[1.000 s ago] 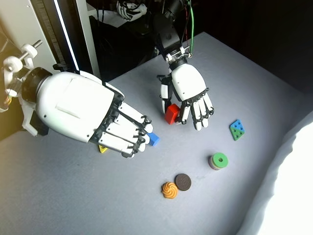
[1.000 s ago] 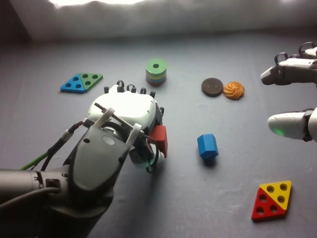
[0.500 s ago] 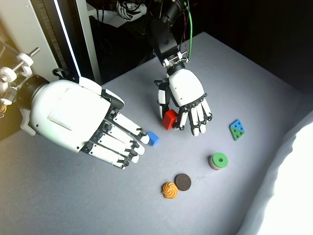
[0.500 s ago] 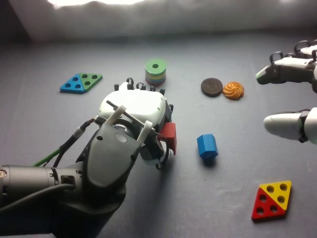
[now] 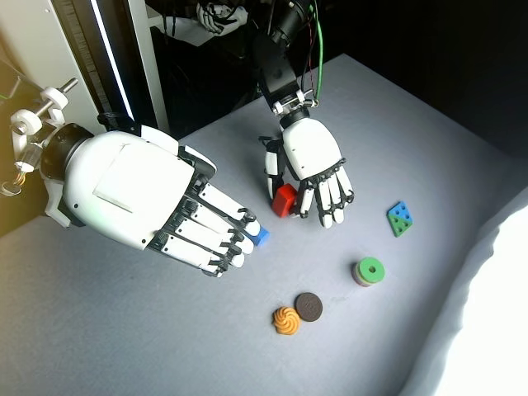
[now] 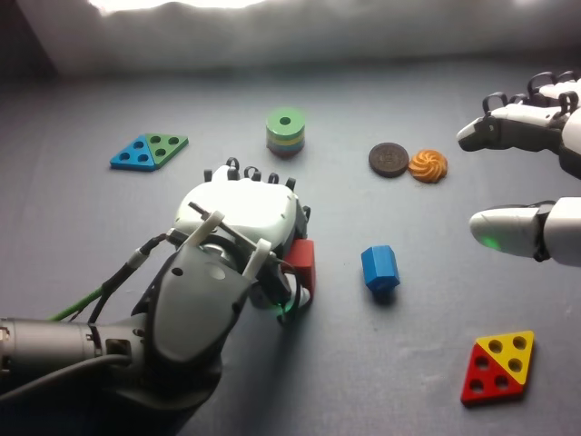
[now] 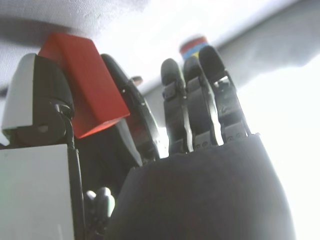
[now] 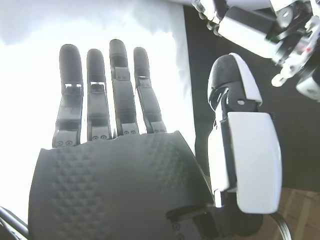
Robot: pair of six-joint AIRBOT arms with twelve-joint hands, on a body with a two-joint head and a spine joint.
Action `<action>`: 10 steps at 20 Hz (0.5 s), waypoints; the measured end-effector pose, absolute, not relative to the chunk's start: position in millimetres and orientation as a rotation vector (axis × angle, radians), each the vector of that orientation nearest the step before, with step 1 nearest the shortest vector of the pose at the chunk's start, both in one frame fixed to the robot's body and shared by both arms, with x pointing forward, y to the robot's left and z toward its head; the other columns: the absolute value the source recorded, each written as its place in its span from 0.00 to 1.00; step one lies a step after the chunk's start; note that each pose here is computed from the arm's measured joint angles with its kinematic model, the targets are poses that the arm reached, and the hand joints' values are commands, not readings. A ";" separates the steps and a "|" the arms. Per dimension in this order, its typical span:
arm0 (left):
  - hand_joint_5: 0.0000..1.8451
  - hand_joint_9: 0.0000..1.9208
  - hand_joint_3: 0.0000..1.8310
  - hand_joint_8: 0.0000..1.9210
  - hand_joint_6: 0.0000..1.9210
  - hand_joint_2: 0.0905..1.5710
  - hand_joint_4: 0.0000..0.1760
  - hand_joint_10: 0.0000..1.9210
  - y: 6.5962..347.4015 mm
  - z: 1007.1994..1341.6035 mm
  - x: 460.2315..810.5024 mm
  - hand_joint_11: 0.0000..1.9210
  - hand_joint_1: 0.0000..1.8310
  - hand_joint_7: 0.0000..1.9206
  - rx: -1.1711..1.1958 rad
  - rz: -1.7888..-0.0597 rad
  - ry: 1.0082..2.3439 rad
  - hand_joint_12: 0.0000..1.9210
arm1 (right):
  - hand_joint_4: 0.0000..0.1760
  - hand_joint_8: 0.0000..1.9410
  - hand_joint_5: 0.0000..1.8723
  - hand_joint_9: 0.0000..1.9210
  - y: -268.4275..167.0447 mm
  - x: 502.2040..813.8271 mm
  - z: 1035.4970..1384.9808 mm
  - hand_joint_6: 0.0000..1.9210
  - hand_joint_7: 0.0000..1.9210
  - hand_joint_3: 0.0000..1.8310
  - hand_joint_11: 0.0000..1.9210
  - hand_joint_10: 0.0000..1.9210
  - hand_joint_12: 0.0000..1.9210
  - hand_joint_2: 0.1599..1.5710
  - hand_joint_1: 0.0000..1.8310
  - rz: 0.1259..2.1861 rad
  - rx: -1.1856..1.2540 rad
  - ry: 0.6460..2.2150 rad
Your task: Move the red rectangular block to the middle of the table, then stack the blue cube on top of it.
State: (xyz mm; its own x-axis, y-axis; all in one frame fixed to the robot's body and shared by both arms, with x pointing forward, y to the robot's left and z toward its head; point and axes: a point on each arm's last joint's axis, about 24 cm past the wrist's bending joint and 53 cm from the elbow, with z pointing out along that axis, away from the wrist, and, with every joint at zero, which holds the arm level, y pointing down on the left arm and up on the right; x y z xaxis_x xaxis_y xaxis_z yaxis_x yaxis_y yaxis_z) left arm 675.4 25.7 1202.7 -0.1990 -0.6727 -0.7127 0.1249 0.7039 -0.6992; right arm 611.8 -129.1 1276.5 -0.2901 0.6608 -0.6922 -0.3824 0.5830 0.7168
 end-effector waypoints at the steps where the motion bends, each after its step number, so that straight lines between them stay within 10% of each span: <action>1: 0.54 0.15 0.00 0.00 0.50 0.68 1.00 0.00 27.4 1201.8 677.1 0.00 0.56 0.22 -0.458 -0.765 1.621 0.57 | 0.00 0.00 0.09 0.00 -128.9 611.8 1276.5 0.28 0.20 0.00 0.00 0.43 0.72 0.73 0.17 1.036 0.242 1.559; 10: 0.44 0.12 0.00 0.00 0.64 0.74 1.00 0.00 32.8 1202.4 681.5 0.00 0.51 0.19 -0.466 -0.753 1.611 0.44 | 0.00 0.00 0.08 0.00 -129.1 611.8 1278.7 0.29 0.20 0.00 0.00 0.43 0.70 0.74 0.15 1.034 0.237 1.549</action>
State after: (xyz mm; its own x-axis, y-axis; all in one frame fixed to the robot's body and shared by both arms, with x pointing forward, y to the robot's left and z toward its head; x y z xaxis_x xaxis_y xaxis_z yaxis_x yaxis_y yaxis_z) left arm 681.5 32.8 1202.4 -0.1832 -0.6758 -0.7139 0.1141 0.7067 -0.6983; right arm 611.8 -129.1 1278.7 -0.2809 0.6609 -0.6959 -0.3895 0.5842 0.7120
